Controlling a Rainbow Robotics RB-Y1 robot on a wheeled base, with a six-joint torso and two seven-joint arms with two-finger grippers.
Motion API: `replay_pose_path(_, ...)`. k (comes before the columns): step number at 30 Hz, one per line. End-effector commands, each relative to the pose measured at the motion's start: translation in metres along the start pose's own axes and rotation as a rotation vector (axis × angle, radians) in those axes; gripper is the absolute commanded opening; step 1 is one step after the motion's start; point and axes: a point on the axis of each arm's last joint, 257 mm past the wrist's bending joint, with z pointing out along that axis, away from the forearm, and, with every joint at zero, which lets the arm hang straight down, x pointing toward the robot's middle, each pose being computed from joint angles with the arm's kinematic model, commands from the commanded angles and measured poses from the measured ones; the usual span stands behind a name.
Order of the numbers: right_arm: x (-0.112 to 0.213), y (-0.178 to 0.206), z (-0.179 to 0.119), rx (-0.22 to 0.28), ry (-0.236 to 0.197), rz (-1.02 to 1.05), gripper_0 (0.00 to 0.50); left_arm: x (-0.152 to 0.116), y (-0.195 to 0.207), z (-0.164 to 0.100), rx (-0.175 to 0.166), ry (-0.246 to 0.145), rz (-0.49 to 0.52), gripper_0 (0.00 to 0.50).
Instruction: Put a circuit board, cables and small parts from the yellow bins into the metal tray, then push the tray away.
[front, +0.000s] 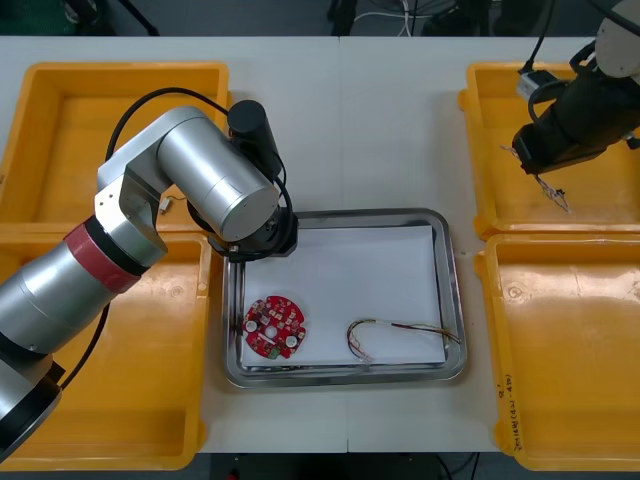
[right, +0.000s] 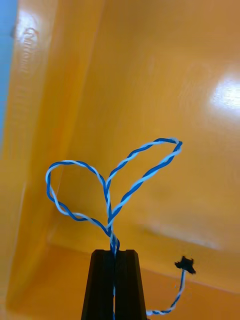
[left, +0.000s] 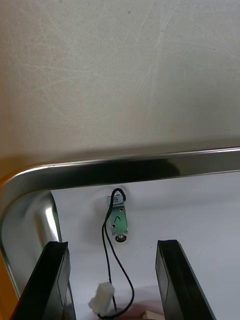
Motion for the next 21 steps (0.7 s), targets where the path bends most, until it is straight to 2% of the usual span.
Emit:
replay_pose_path(1,-0.015,-0.018,-0.049,0.053,-0.061,-0.009,0.000,-0.001,-0.019,-0.004,0.028,-0.020,0.076,0.500)
replay_pose_path(5,-0.014,-0.014,-0.065,0.060,-0.061,-0.020,0.000,-0.003,-0.023,-0.014,0.029,-0.025,0.089,0.500)
replay_pose_path(8,-0.012,-0.008,-0.073,0.058,-0.059,-0.039,0.000,-0.001,-0.024,-0.024,0.034,0.001,0.091,0.500)
replay_pose_path(12,-0.013,0.002,-0.086,0.060,-0.067,-0.078,0.000,0.000,-0.022,-0.044,0.019,0.018,0.105,0.500)
replay_pose_path(15,-0.012,0.010,-0.093,0.057,-0.069,-0.101,0.000,-0.003,-0.022,-0.060,0.023,0.027,0.109,0.500)
replay_pose_path(21,-0.015,0.034,-0.101,0.003,-0.093,-0.152,0.000,-0.015,-0.019,-0.092,0.025,0.034,0.118,0.500)
